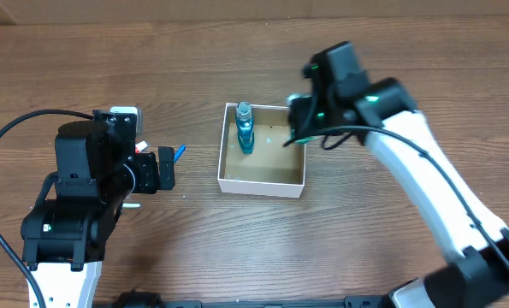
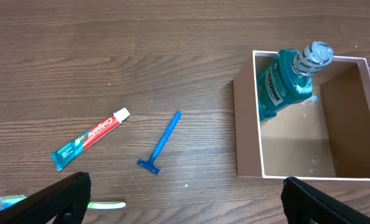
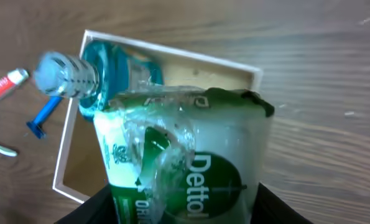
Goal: Pack container
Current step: 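Carry the soap with the right gripper into the box and release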
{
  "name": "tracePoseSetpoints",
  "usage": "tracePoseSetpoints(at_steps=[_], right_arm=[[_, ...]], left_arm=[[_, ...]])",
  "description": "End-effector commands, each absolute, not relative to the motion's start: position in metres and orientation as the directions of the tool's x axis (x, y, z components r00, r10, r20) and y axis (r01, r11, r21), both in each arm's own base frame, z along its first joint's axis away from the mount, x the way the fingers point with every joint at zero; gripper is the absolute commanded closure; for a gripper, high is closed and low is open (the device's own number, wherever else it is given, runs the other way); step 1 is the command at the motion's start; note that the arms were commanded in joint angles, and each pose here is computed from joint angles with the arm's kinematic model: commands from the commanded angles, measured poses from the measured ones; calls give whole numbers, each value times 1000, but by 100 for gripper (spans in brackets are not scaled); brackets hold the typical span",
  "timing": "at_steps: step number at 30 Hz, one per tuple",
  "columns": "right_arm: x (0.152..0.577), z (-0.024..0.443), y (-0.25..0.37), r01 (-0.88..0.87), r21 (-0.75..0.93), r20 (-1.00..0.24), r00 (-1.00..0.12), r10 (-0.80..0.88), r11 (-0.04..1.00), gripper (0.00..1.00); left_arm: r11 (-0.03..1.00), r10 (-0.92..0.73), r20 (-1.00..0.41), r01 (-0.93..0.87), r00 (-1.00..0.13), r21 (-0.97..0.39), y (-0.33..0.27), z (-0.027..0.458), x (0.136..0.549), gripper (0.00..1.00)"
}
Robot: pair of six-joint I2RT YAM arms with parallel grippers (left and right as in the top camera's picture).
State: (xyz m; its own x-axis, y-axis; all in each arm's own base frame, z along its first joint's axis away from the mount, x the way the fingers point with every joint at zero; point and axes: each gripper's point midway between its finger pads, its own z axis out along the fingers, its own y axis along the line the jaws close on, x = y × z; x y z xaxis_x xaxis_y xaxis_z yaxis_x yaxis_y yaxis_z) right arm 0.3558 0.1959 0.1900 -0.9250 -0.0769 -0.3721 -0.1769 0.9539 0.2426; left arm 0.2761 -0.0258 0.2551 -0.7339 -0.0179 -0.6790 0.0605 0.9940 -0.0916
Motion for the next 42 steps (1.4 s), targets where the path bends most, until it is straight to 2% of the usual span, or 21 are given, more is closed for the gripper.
tracePoseSetpoints(at_steps=[1,3,8,10,11,16,19,23,25,27,29,30,33,34,37,42], right_arm=[[357,152,215,-162,227,-289,-953,-92,960,45],[357,120,221,-160,203,-224,-968,-114,966,45],[371,82,228,-153,191,-195,-974,-115,970,44],[378,76,231,-159,194,-209,-971,-118,968,41],[381,75,233,-160,197,-217,-969,-116,967,31],[386,81,228,-184,162,-244,-959,-141,970,29],[387,107,215,-163,104,-288,-949,-127,981,29],[385,175,199,-130,88,-428,-900,-80,988,29],[379,230,181,-94,127,-535,-845,-12,988,28],[370,278,160,-73,172,-622,-781,50,982,23],[361,311,130,-31,201,-677,-727,116,979,9],[355,322,113,5,211,-689,-708,152,977,6],[340,330,60,148,220,-676,-689,260,964,4],[334,327,36,223,215,-655,-689,310,951,0],[316,305,-13,381,181,-572,-709,412,907,0],[307,256,-40,483,170,-458,-733,503,859,0]], left_arm=[[995,-31,-692,45,-721,-92,-23,263,278,0],[995,-31,-690,45,-723,-92,-23,263,278,0],[995,-31,-672,43,-740,-93,-23,257,279,0],[995,-30,-662,42,-749,-92,-23,254,280,0],[995,-30,-659,42,-751,-92,-23,253,280,0],[995,-30,-655,41,-755,-93,-23,251,281,0],[995,-30,-655,41,-755,-93,-23,251,281,0],[995,-30,-656,41,-755,-93,-23,251,281,0],[995,-30,-656,41,-755,-92,-23,251,281,0],[995,-30,-657,41,-753,-92,-23,252,282,0],[995,-29,-659,42,-752,-92,-23,252,282,0],[995,-26,-658,45,-752,-91,-23,252,282,0],[995,-27,-646,42,-763,-91,-23,249,279,0],[995,-26,-636,39,-772,-89,-23,247,276,0],[996,-35,-613,24,-789,-87,-21,243,272,0],[999,-32,-522,-34,-852,-6,-5,212,279,0]])
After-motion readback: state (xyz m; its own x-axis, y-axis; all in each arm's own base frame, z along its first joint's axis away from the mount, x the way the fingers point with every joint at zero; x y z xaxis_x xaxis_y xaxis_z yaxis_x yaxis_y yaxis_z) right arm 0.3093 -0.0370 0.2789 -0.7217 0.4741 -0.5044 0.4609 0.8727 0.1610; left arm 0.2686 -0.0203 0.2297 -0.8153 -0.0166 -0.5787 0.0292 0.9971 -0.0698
